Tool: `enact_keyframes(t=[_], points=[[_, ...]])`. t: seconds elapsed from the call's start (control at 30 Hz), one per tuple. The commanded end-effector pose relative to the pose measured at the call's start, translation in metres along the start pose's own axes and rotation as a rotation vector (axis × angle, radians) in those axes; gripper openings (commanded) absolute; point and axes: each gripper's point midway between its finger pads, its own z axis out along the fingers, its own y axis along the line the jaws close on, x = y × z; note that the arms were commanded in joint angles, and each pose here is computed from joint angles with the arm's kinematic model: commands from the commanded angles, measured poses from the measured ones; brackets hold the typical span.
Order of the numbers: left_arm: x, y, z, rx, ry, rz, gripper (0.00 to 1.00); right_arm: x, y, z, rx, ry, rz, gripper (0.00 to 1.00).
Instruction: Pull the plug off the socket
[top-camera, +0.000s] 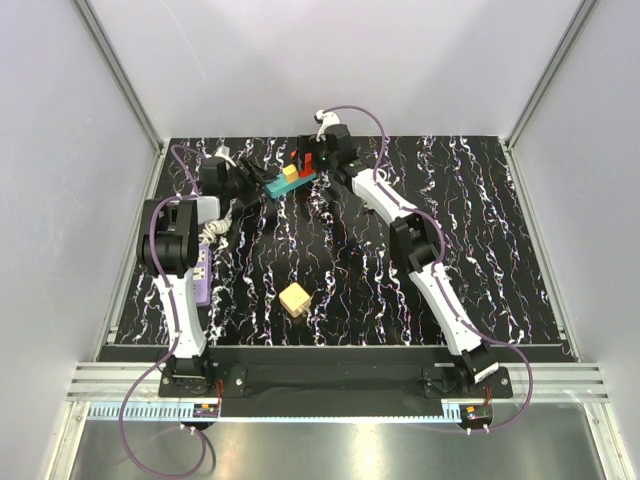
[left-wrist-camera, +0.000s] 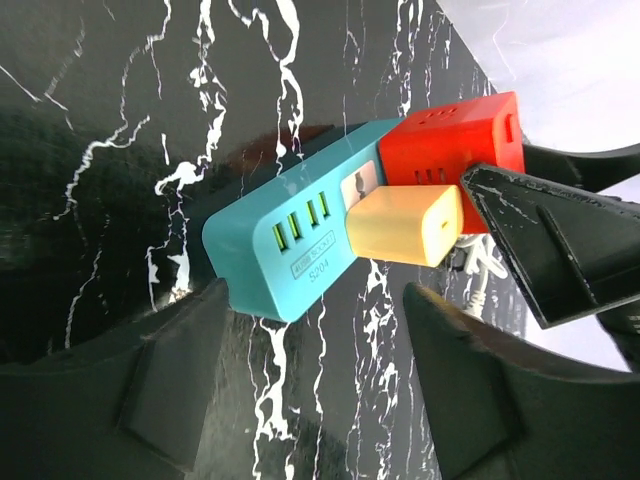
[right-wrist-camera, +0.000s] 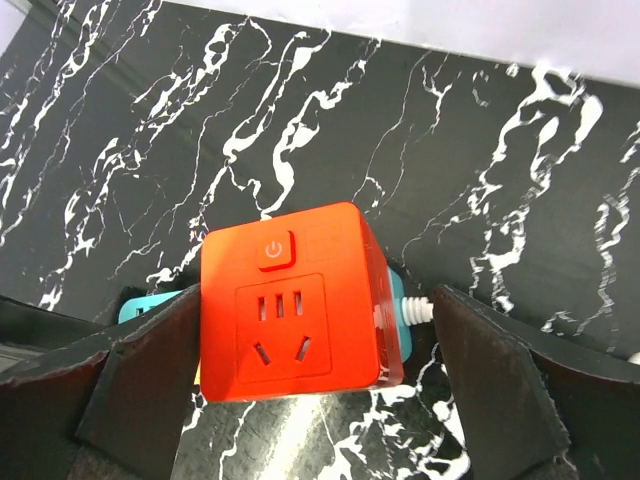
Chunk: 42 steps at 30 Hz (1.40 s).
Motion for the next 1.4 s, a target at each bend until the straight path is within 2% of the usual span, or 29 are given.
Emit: enact_keyframes(t=[0.0, 0.2, 0.33, 0.5, 0.67, 0.87, 1.2, 1.37], points=[[-0.024, -0.024, -0.013, 0.004, -0.054, 0.115, 0.70, -0.078, 0.032, -0.031, -0.048, -0.127, -0.120, 1.00], [-0.015, -0.025, -0.011, -0.010, -0.029, 0.151, 0.56, -0.079, 0.042, -0.033, -0.113, -0.120, -0.203, 1.00], [-0.013, -0.034, -0.007, 0.005, -0.031, 0.163, 0.39, -0.073, 0.042, -0.032, -0.125, -0.107, -0.214, 1.00], [-0.015, -0.049, -0.001, 0.046, -0.039, 0.169, 0.25, -0.072, 0.040, -0.027, -0.120, -0.114, -0.215, 0.99], [-0.018, -0.054, 0.009, 0.061, -0.030, 0.153, 0.12, -0.070, 0.038, -0.025, -0.111, -0.119, -0.210, 0.93], [-0.020, -0.054, 0.017, 0.050, -0.029, 0.150, 0.12, -0.071, 0.035, -0.022, -0.102, -0.130, -0.209, 0.89], [-0.006, -0.029, 0.033, 0.009, 0.017, 0.107, 0.12, -0.067, 0.033, -0.016, -0.098, -0.140, -0.204, 0.89], [-0.004, -0.022, 0.034, -0.018, 0.019, 0.106, 0.12, -0.063, 0.028, -0.013, -0.087, -0.140, -0.201, 0.85]])
